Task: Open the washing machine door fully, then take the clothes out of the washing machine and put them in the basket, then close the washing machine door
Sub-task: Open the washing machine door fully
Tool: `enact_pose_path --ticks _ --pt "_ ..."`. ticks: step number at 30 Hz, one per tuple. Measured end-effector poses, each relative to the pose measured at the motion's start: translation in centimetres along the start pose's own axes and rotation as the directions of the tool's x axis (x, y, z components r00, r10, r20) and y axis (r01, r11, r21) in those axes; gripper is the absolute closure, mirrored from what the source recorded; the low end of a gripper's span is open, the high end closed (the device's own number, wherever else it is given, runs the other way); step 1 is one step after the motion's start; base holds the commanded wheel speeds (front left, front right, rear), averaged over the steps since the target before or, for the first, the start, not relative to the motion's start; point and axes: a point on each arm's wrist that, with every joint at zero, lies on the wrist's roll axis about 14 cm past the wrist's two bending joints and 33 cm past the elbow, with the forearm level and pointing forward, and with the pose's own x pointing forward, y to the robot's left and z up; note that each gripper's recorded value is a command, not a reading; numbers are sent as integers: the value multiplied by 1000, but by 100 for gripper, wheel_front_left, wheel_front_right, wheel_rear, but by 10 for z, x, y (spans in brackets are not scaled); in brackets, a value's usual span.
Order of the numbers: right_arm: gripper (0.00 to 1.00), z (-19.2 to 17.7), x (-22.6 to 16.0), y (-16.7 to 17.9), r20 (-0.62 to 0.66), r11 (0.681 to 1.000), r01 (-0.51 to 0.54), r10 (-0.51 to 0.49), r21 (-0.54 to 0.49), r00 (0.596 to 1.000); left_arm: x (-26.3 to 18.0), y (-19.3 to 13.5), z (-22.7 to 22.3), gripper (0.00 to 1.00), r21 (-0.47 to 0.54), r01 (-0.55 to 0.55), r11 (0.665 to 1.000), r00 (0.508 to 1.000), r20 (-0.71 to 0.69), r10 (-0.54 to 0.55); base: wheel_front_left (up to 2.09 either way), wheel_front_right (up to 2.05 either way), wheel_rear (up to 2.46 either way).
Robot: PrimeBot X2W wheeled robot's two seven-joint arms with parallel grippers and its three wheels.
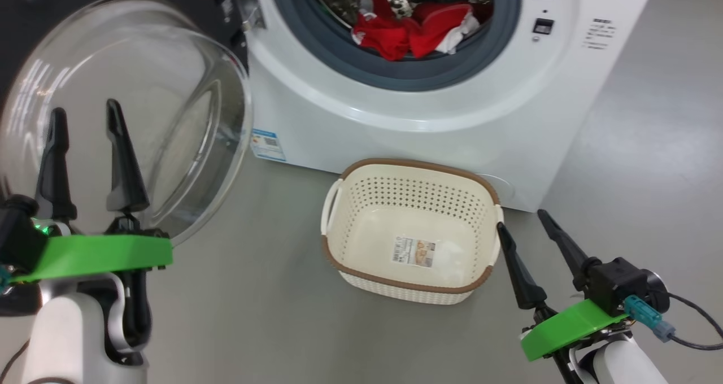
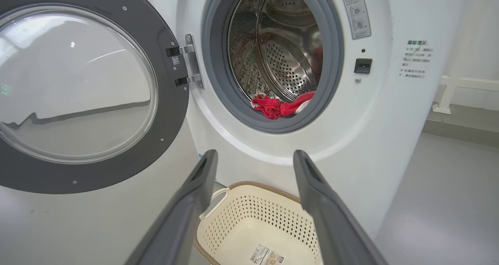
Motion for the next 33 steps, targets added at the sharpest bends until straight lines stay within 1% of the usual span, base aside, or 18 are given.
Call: enact_pose_path --ticks 3,7,11,17,20,26,33 --pt "0 11 -6 -15 33 999 47 -47 4 998 -1 -21 -6 0 -16 61 998 998 -7 -61 0 0 0" --pt "0 23 -17 -36 65 993 115 -115 6 991 -2 -49 -17 0 -53 154 987 987 -29 -156 0 0 0" --pt "0 34 -29 -56 96 983 182 -181 2 979 -7 -69 -33 0 -108 202 973 975 -76 -211 0 0 0" --pt "0 52 -48 -80 146 965 263 -259 -6 955 -26 -97 -63 0 -137 305 943 932 -160 -325 0 0 0" --pt "0 59 -56 -87 167 957 291 -286 -9 944 -39 -102 -79 0 -157 321 934 916 -198 -348 0 0 0" --pt "0 64 -79 -97 182 940 340 -332 -15 926 -63 -102 -105 0 -174 318 932 895 -271 -355 0 0 0" --pt "0 66 -103 -102 187 922 385 -373 -32 909 -83 -103 -117 0 -180 337 924 869 -319 -379 0 0 0"
